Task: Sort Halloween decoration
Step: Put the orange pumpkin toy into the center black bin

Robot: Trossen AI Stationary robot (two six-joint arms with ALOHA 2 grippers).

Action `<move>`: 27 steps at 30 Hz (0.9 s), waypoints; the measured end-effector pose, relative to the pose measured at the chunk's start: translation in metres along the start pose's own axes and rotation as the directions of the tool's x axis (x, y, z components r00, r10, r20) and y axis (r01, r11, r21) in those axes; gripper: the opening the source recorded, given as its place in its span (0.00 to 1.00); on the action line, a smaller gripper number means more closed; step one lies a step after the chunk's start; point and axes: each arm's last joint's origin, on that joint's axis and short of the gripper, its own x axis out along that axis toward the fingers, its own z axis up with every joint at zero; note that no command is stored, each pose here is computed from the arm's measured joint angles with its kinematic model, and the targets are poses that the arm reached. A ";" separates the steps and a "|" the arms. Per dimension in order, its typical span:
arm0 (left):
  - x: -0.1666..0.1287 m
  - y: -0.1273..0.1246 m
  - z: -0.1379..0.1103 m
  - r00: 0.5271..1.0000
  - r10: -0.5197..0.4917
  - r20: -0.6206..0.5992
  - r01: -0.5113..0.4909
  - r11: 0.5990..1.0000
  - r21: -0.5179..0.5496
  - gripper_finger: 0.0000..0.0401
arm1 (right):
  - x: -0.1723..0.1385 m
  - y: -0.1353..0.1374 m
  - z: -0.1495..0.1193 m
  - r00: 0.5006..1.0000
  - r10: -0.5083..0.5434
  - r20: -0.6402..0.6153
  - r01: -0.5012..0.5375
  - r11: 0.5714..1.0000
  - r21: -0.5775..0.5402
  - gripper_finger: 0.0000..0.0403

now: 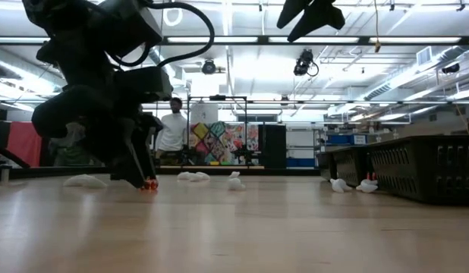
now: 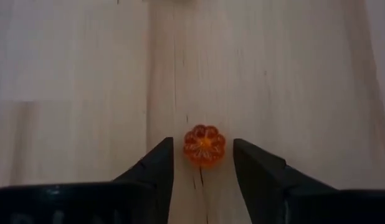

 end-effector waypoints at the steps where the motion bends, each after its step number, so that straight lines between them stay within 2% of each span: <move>1: 0.000 0.000 0.000 1.000 0.000 -0.004 0.000 1.000 0.000 0.36 | 0.000 0.000 0.000 1.000 0.001 0.001 -0.001 1.000 -0.002 0.52; 13: 0.006 -0.002 0.001 0.999 -0.041 0.001 0.041 0.999 -0.005 0.20 | 0.000 0.000 0.000 1.000 0.001 0.002 -0.001 1.000 -0.004 0.52; 18: 0.007 0.000 0.002 0.999 -0.050 0.012 0.051 0.998 -0.041 0.19 | 0.000 0.000 0.000 1.000 0.002 0.002 -0.002 1.000 -0.001 0.52; 27: 0.004 -0.001 0.012 0.991 -0.052 0.126 0.060 0.997 -0.056 0.18 | 0.000 0.000 0.000 1.000 0.005 -0.006 -0.005 1.000 -0.004 0.52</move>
